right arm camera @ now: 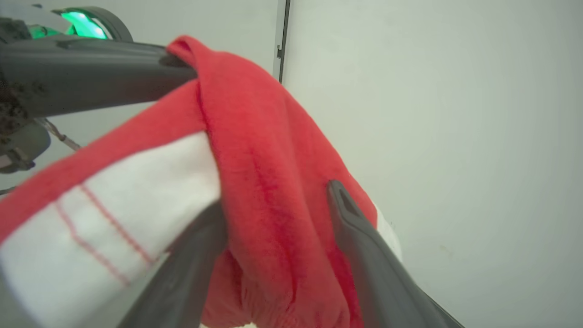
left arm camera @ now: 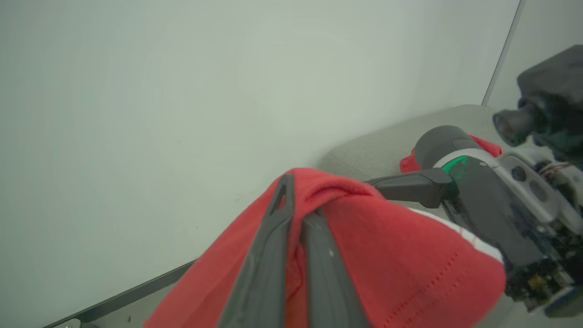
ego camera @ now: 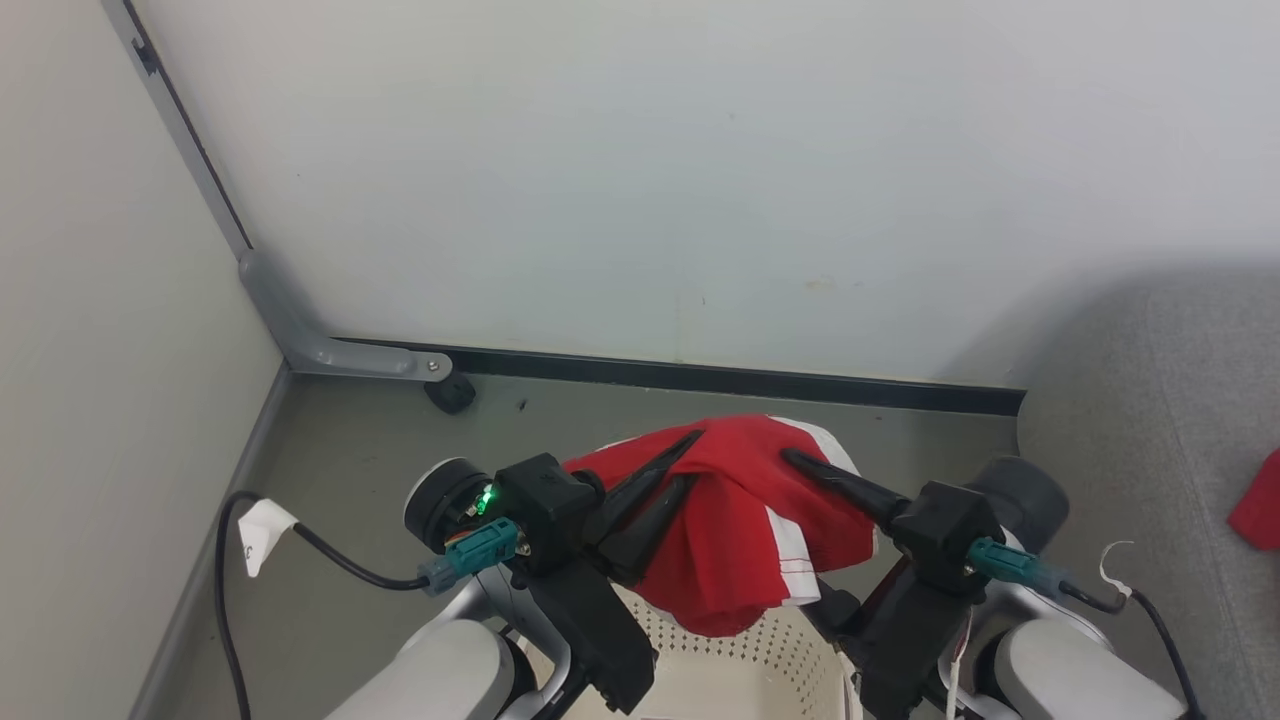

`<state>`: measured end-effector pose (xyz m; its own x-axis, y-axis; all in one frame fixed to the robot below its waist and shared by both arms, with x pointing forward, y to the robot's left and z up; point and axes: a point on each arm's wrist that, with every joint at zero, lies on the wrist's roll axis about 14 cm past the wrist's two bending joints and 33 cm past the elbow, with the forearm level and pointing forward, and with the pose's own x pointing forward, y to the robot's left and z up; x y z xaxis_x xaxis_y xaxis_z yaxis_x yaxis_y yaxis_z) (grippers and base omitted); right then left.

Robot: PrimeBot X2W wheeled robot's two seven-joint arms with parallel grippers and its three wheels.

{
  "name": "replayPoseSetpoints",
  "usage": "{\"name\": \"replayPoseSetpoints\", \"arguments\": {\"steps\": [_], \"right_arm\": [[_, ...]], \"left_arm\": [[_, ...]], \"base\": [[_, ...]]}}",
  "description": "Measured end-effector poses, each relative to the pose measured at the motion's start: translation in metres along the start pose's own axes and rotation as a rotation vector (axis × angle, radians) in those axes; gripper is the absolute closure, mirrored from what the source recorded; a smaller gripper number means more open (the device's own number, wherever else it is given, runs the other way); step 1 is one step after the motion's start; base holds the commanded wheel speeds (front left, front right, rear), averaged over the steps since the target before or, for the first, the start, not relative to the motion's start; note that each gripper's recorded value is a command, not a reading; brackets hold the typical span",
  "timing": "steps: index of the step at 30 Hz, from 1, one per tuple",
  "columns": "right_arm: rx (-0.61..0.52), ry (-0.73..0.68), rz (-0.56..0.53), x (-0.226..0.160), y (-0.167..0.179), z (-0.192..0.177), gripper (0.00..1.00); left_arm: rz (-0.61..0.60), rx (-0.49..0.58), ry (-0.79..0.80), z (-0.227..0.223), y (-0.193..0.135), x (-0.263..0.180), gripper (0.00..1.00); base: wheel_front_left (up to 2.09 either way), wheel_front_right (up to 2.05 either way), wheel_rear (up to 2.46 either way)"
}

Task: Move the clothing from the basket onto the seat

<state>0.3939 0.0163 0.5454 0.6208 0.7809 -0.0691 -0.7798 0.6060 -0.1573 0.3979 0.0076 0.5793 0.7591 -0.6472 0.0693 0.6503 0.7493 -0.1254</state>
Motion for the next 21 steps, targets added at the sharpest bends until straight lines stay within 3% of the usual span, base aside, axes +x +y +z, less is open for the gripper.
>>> {"name": "replayPoseSetpoints", "arguments": {"steps": [6,7,9,21], "right_arm": [[0.004,0.046,0.035,0.009,0.01,-0.01,0.01],[0.008,0.054,0.037,0.009,0.01,-0.013,0.4],[0.018,0.062,0.037,0.01,0.011,-0.016,1.0],[0.078,0.008,-0.018,0.012,-0.007,-0.007,1.0]], "left_arm": [[-0.004,0.001,0.001,0.001,-0.002,-0.002,1.0],[-0.004,0.001,0.001,0.001,-0.003,-0.002,1.0],[-0.004,0.0,0.0,0.001,-0.002,-0.002,1.0],[0.002,0.0,0.011,-0.002,0.002,-0.001,1.0]], "base": [[0.0,0.0,0.0],[0.0,0.0,0.0],[0.0,0.0,0.0],[0.0,0.0,0.0]]}}
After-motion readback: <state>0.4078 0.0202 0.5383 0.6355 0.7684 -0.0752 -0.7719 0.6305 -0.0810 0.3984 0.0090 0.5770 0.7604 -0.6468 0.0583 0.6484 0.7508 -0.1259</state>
